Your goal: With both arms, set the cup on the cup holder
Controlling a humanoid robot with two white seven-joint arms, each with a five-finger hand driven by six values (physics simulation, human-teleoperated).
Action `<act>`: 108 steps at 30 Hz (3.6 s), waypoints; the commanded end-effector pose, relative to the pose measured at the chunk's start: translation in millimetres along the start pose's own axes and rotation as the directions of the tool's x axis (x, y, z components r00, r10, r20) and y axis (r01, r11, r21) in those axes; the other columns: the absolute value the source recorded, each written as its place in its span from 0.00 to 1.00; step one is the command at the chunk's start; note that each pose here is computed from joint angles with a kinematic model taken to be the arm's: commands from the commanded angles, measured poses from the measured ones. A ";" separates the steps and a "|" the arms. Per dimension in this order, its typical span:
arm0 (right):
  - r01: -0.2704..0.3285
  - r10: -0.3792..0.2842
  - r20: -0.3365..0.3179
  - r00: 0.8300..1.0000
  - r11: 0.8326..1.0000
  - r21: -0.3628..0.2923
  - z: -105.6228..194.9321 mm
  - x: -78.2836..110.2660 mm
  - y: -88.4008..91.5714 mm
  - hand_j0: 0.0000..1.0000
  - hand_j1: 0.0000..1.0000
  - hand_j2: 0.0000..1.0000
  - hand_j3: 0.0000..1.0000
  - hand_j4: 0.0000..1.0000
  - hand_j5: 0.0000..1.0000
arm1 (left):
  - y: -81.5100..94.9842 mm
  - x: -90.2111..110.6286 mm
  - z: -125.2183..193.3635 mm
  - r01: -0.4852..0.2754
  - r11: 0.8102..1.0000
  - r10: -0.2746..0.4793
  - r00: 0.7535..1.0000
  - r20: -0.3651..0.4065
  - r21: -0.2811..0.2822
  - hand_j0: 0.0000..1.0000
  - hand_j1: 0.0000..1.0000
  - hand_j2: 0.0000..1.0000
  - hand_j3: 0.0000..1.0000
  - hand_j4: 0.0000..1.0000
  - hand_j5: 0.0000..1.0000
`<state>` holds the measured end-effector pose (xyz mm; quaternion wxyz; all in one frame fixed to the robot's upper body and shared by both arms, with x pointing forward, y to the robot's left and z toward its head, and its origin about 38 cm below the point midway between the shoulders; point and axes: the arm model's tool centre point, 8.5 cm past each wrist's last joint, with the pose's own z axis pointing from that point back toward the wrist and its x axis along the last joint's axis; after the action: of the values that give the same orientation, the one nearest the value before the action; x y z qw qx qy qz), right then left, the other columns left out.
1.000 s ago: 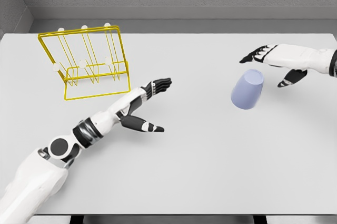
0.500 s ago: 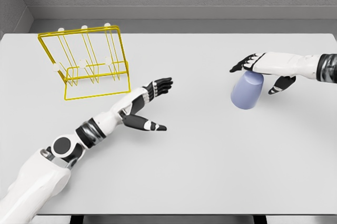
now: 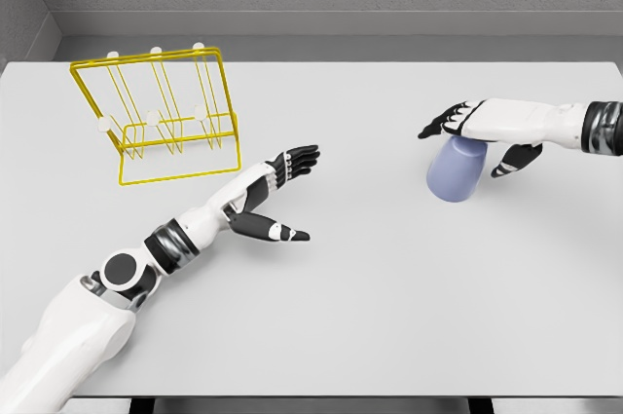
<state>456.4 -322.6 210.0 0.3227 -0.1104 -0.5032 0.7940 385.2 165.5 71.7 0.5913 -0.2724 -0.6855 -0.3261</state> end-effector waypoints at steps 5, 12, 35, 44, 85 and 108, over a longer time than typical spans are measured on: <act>0.011 -0.011 0.004 1.000 1.000 0.000 -2.1 0.9 3.1 1.00 1.00 1.00 1.00 1.00 1.00 | 1.8 1.3 0.0 -0.059 0.998 0.058 0.998 0.023 0.022 1.00 1.00 1.00 1.00 1.00 1.00; 0.016 -0.016 -0.002 1.000 1.000 0.007 -1.7 -1.0 6.7 0.86 0.86 0.86 0.86 0.86 0.86 | 0.2 -0.2 -0.3 -0.047 0.999 0.046 0.999 0.013 0.015 1.00 1.00 1.00 1.00 1.00 1.00; 0.009 -0.010 -0.009 1.000 1.000 -0.008 1.4 -2.6 0.5 0.70 0.70 0.70 0.70 0.70 0.70 | 5.1 -9.0 3.3 -0.050 0.998 0.051 0.999 -0.014 0.032 1.00 1.00 1.00 1.00 1.00 1.00; 0.006 -0.006 0.002 1.000 1.000 -0.020 -0.4 0.4 -3.7 0.68 0.68 0.68 0.68 0.68 0.68 | 4.1 -8.3 2.1 -0.051 0.998 0.052 0.999 -0.009 0.031 1.00 1.00 1.00 1.00 1.00 1.00; -0.072 0.088 0.157 0.984 0.992 -0.102 -38.5 48.4 -47.5 0.64 0.64 0.64 0.64 0.64 0.64 | 13.2 -10.0 0.8 -0.044 0.998 0.045 0.999 -0.019 0.045 1.00 1.00 1.00 1.00 1.00 1.00; -0.072 0.097 0.222 0.970 0.990 -0.118 -63.3 67.8 -53.0 0.64 0.64 0.64 0.64 0.64 0.64 | 14.4 -9.5 0.7 -0.040 0.998 0.041 0.999 -0.020 0.044 1.00 1.00 1.00 1.00 1.00 1.00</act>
<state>457.2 -221.6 235.9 0.2223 -0.0600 -0.5708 0.7881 397.0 175.0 63.9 0.6104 -0.2687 -0.6803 -0.3039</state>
